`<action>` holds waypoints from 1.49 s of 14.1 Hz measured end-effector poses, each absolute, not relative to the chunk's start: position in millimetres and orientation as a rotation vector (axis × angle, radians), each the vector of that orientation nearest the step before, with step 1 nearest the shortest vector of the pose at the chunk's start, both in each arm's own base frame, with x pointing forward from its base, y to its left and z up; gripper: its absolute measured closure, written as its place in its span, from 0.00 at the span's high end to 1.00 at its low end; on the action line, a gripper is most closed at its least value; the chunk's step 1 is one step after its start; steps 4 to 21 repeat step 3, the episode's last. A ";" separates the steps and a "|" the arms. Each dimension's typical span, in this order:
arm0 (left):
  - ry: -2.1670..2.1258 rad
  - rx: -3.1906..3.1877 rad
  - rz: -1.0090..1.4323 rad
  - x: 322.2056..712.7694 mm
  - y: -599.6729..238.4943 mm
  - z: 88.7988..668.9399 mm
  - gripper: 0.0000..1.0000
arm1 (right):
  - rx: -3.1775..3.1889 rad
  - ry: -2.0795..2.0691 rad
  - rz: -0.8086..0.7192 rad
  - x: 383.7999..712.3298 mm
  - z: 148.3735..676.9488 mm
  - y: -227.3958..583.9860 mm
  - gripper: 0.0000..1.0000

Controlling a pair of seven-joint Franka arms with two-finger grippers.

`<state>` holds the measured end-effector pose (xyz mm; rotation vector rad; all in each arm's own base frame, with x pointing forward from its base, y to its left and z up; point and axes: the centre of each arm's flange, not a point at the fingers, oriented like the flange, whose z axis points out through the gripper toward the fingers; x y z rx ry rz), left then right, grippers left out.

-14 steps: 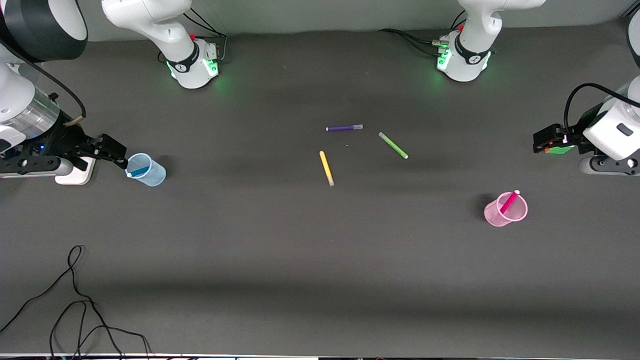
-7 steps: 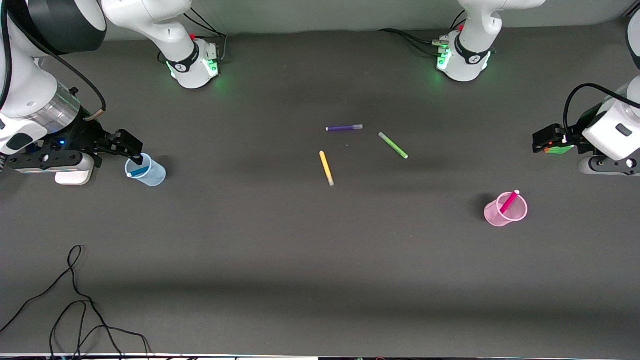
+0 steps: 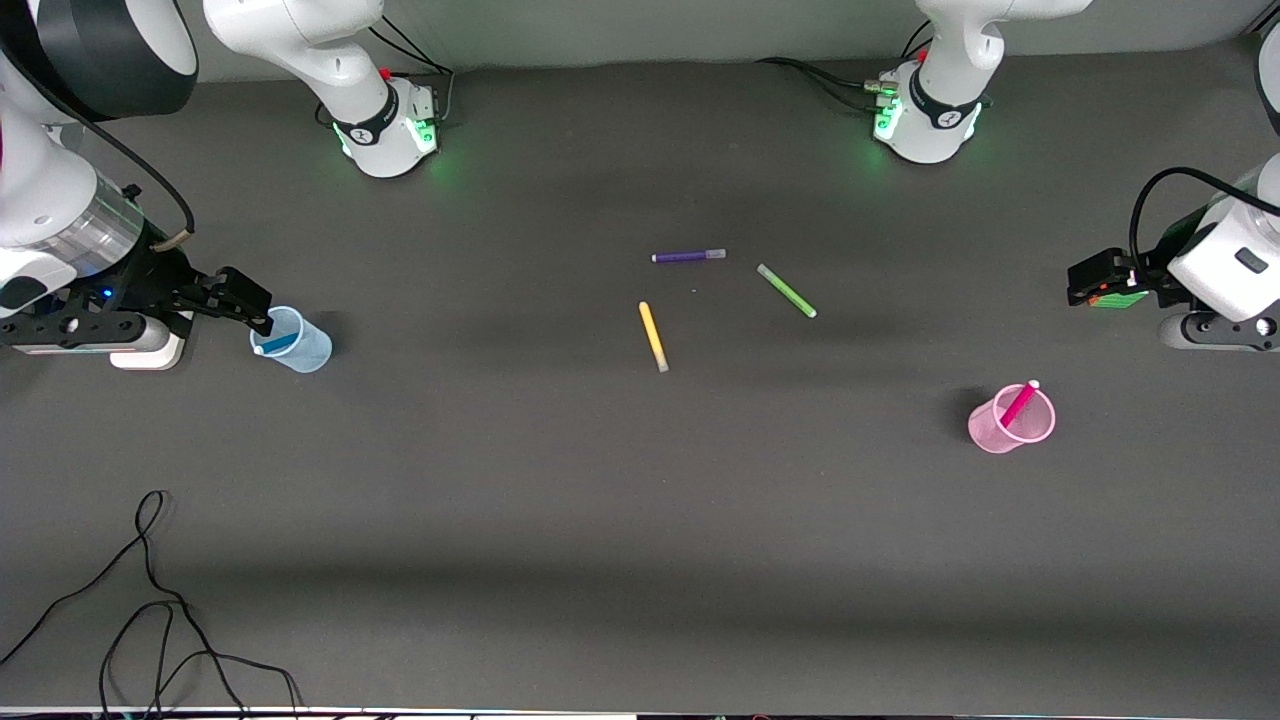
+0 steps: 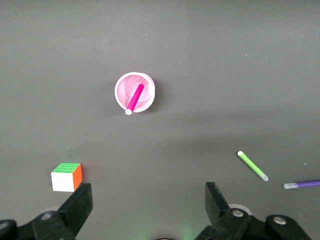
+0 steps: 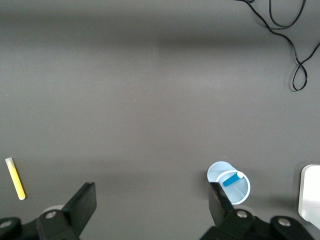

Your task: Place pink and blue markers in matching cups

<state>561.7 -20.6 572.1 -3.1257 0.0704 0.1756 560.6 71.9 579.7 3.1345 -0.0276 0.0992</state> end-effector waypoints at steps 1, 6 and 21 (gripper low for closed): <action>0.070 -3.126 0.176 561.7 -20.6 572.1 1.00 | 3.134 -0.026 0.091 561.0 577.6 72.6 1.00; 0.070 -3.126 0.176 561.7 -20.6 572.1 1.00 | 3.131 -0.026 0.061 560.8 573.6 72.7 1.00; 0.070 -3.126 0.176 561.7 -20.6 572.1 1.00 | 3.131 -0.026 0.061 560.8 573.6 72.7 1.00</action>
